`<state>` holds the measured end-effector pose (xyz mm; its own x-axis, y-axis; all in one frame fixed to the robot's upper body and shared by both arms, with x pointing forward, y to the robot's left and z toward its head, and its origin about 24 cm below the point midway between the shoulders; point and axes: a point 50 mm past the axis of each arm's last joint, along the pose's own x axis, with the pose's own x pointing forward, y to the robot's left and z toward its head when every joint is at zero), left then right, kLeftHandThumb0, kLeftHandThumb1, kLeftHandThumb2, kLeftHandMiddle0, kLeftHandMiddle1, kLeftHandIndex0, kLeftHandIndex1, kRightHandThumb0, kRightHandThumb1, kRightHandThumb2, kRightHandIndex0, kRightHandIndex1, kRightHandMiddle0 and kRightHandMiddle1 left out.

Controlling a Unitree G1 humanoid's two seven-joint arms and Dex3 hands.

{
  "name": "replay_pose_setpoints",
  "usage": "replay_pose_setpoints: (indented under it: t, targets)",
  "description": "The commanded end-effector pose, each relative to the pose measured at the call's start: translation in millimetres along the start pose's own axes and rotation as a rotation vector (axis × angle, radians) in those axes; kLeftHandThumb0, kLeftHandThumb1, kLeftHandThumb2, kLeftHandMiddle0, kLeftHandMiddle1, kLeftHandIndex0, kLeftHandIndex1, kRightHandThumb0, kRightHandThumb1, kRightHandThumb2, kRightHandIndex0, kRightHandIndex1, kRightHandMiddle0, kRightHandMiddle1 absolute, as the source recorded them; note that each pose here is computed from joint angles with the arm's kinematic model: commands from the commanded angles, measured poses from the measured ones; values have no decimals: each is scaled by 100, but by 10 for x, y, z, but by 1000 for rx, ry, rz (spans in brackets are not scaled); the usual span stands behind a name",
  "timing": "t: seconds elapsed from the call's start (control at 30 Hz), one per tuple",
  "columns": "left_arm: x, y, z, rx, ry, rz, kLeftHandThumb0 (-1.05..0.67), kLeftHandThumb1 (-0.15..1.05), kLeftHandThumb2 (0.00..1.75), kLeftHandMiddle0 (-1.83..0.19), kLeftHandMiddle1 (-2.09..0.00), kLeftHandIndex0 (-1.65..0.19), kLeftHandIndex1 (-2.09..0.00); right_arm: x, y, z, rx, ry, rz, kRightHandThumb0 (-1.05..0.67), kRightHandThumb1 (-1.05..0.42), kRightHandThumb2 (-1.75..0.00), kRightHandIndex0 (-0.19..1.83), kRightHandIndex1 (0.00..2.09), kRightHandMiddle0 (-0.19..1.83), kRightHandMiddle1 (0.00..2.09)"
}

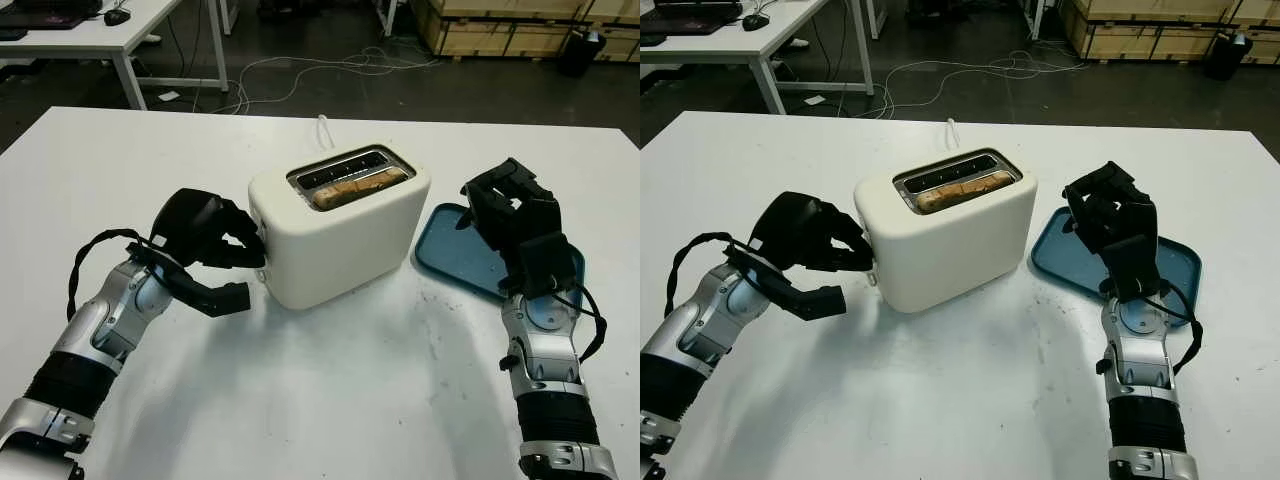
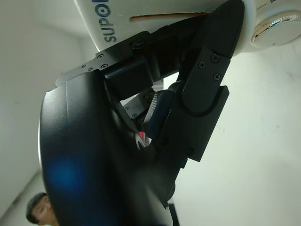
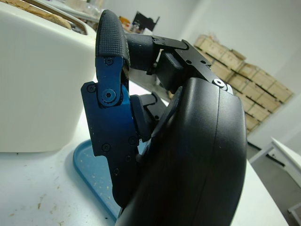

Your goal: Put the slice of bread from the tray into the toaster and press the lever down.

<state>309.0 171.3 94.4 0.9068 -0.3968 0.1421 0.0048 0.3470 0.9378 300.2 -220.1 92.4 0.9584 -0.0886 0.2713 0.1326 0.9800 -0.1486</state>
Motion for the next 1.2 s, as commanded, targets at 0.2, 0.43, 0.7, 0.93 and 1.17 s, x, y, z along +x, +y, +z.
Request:
replay_pose_setpoints:
  t: [0.2,0.43,0.7,0.93,1.17]
  targets:
    - [-370,-1179,48,-117,204,-347,-64,73,0,-136,-81,-139,-1,-23,-39,-7,-13,9,0,-55,-92,-26,76,175,72,144]
    - [-362,-1306,36,-132,238,-466,-62,69,0,-144,-69,-143,-1,-36,-41,-17,-26,14,7,-55,-92,-27,75,175,74,140]
    - [-230,-738,166,-203,77,-292,-67,73,1,-140,-61,-137,0,-25,-7,22,-28,4,19,-54,-92,-30,77,174,72,146]
    - [-272,-139,281,-373,-108,-26,-75,76,0,-132,-117,-140,-1,-24,-5,39,-29,-3,26,-56,-92,-30,80,171,74,143]
    - [-315,278,230,-425,-147,124,-81,80,1,-118,-144,-145,-2,-26,-2,60,-37,5,34,-57,-92,-31,83,167,74,143]
